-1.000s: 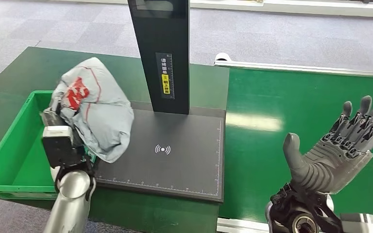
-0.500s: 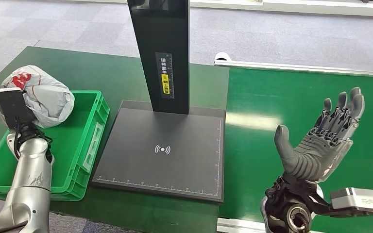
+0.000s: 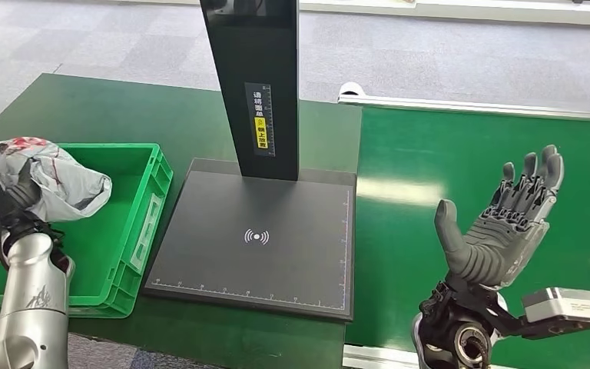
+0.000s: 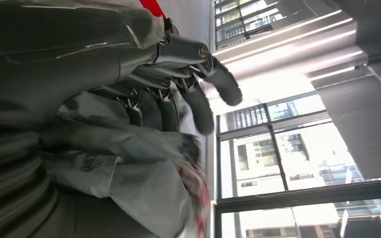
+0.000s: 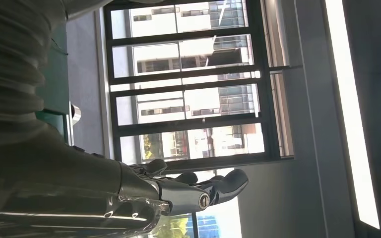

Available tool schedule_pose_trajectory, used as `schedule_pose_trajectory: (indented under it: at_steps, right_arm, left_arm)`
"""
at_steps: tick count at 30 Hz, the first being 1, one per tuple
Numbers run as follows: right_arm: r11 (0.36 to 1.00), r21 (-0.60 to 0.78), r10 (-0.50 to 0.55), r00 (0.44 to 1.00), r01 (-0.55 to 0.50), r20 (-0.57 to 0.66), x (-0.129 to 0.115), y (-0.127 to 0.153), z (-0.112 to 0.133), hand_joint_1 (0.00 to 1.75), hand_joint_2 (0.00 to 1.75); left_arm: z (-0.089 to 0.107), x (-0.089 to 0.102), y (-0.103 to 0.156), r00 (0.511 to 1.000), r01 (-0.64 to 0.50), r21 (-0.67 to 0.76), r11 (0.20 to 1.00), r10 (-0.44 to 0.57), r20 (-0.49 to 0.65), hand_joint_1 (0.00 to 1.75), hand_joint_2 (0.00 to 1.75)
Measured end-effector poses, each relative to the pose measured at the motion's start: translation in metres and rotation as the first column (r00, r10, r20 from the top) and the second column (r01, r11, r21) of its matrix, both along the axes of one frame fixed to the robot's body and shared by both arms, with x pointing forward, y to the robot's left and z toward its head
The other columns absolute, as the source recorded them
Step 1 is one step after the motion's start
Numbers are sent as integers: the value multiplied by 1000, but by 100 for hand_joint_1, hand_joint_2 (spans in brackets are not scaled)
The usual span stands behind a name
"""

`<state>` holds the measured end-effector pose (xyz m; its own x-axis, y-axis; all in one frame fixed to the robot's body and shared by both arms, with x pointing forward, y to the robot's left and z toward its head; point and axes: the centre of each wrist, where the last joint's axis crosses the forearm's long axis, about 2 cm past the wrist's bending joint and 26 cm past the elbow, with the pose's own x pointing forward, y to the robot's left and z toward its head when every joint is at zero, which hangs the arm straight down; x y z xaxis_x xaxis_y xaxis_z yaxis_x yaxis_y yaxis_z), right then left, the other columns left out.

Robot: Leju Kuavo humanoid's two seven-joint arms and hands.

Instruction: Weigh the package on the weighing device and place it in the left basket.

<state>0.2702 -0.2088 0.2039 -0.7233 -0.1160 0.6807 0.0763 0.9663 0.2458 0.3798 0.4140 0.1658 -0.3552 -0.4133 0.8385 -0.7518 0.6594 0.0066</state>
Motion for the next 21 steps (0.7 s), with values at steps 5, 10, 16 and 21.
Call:
schedule_pose_trajectory:
  at_steps: [5, 10, 16, 21]
  right_arm:
    - [1000, 12, 11, 1000, -11, -17, 1, -1, -3, 0, 175]
    - [1000, 12, 11, 1000, -11, -29, 2, -2, -5, 0, 175]
    - [999, 21, 27, 998, -26, -50, 3, -2, -8, 0, 175]
    - [998, 15, 55, 995, -54, -88, 7, 0, -13, 0, 175]
  left_arm:
    - [8, -15, 2, 993, 11, -26, 1000, -8, 116, 0, 175]
    - [17, -23, 2, 985, 6, -18, 1000, -3, 171, 0, 175]
    - [22, -36, -1, 964, 27, -31, 999, -18, 265, 0, 175]
    - [33, -62, -28, 941, 44, 77, 996, -67, 331, 0, 175]
